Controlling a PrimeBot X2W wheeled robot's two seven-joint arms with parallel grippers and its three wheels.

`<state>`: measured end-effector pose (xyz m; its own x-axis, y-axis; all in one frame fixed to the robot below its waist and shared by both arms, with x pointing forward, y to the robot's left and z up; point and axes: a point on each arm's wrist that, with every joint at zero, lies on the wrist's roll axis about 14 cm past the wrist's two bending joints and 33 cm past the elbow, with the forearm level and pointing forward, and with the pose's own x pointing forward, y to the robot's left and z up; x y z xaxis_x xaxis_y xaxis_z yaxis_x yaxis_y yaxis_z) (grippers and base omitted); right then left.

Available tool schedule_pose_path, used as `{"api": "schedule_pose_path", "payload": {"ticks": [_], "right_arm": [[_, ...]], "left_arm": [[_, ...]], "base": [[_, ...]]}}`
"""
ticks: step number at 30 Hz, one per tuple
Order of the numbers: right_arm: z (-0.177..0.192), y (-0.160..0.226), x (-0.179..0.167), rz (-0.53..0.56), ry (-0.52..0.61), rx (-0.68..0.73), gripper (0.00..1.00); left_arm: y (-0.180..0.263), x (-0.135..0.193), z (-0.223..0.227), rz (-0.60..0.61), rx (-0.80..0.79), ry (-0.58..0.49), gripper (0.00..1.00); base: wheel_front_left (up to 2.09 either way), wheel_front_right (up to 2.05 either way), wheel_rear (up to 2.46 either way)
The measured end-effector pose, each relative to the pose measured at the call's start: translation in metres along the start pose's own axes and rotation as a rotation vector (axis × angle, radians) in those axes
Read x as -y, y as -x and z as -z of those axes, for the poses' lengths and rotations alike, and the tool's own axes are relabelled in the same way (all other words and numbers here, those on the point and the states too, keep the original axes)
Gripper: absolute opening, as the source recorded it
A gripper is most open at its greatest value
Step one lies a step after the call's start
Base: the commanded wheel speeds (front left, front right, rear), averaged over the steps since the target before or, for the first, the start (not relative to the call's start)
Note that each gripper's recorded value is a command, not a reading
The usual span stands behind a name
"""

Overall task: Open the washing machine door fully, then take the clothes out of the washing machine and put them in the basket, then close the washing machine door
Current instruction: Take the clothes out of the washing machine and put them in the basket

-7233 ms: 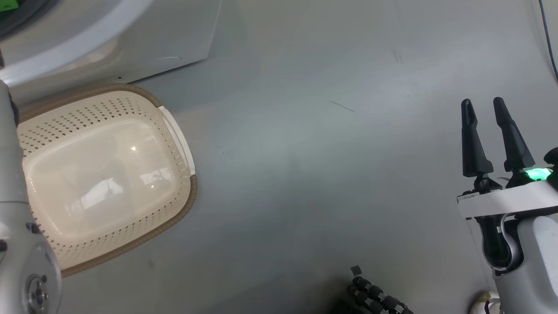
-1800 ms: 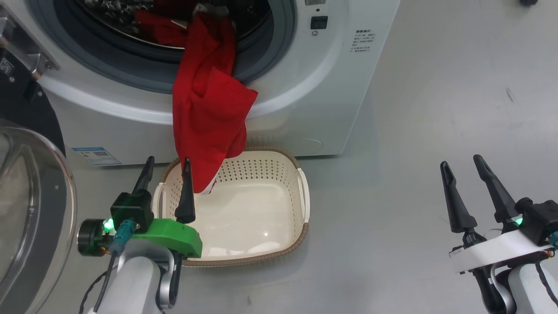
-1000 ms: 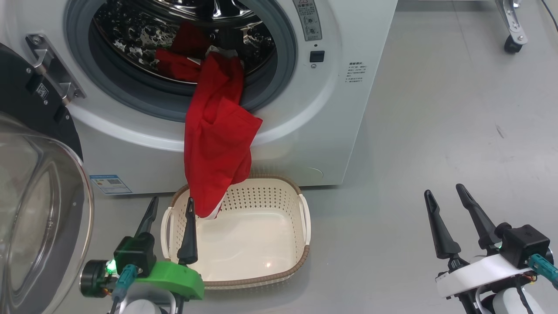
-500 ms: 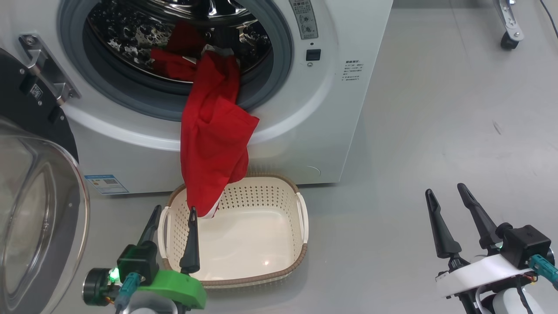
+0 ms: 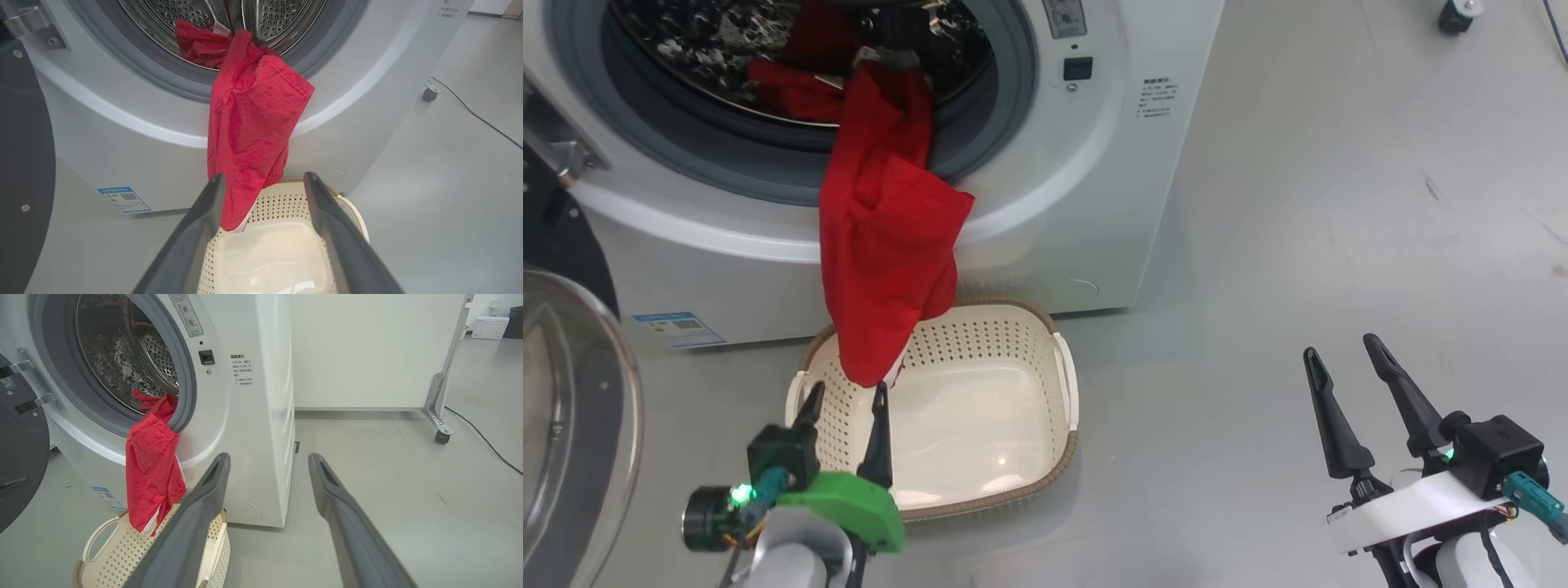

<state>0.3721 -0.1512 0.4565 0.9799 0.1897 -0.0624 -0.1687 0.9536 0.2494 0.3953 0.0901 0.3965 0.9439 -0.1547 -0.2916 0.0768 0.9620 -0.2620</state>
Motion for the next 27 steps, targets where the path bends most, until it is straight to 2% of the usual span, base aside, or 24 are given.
{"api": "schedule_pose_path", "payload": {"ticks": [17,27], "right_arm": [[0.01,-0.008,0.037,0.092,0.006,-0.038,1.0],[0.019,-0.015,0.049,0.121,-0.022,-0.061,1.0]], "left_arm": [[-0.091,-0.002,0.026,-0.014,-0.19,-0.016,1.0],[-0.135,-0.03,0.037,-0.101,-0.249,-0.046,1.0]], "base": [[0.0,0.0,0.0],[0.0,0.0,0.0]]}}
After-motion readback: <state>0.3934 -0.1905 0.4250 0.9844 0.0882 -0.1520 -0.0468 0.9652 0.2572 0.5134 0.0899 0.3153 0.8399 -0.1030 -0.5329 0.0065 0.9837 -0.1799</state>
